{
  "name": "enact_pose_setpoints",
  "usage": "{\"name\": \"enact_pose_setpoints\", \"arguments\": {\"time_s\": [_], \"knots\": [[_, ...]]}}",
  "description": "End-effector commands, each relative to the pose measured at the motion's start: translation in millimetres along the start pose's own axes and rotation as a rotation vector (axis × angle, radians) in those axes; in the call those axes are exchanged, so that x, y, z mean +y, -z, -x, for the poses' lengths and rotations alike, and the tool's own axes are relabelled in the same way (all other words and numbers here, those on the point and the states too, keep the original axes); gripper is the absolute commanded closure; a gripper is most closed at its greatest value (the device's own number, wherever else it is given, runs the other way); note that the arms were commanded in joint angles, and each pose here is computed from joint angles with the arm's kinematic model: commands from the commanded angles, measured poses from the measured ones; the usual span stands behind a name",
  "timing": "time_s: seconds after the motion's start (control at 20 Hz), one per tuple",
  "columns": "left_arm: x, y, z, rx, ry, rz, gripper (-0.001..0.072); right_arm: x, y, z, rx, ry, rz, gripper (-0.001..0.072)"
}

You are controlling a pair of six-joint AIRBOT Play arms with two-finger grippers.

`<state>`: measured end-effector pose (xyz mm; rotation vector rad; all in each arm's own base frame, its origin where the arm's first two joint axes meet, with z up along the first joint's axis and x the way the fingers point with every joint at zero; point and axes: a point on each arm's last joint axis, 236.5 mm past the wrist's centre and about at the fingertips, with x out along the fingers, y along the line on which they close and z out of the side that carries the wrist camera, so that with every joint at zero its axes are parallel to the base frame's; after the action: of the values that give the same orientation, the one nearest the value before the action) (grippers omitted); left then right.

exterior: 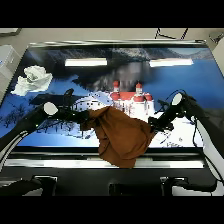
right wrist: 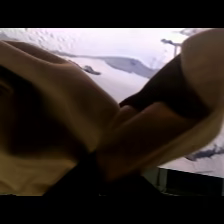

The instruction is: Fold the clothes and pants, and hang the long-sleeved shirts on hangers.

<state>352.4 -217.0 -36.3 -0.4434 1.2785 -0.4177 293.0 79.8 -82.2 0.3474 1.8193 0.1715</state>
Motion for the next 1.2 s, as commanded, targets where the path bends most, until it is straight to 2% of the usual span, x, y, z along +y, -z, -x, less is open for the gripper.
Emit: {"name": "enact_pose_setpoints", "arguments": {"time_s": [0.0,0.1,0.25,0.35,0.45,0.65,0.85,1.0,1.15], "knots": [[-9,-31,27,-0.090,0.018,-0.104,0.0683,14,-15,29,-0.088,-0.017,0.071,0.0671],[-29,-83,86,-0.268,0.038,-0.177,0.0683,30,-46,110,-0.344,0.017,0.142,0.0671],[-78,-153,238,-0.639,0.075,-0.269,0.0682,56,-60,306,-0.926,0.059,0.187,0.0670],[-114,-161,345,-0.869,0.088,-0.345,0.0682,54,-26,416,-1.254,0.115,0.164,0.0670],[-143,-142,419,-1.026,0.098,-0.409,0.0682,57,20,463,-1.401,0.119,0.156,0.0669],[-173,-90,474,-1.132,0.121,-0.487,0.0682,57,70,457,-1.366,0.145,0.184,0.0669],[-181,-78,503,-1.231,0.119,-0.506,0.0682,49,88,426,-1.229,0.160,0.165,0.0669],[-143,-96,459,-1.090,-0.021,-0.493,0.0682,27,94,340,-0.866,0.175,0.114,0.0669],[-85,-119,356,-0.831,-0.064,-0.390,0.0681,8,84,225,-0.517,0.122,0.074,0.0670]]}}
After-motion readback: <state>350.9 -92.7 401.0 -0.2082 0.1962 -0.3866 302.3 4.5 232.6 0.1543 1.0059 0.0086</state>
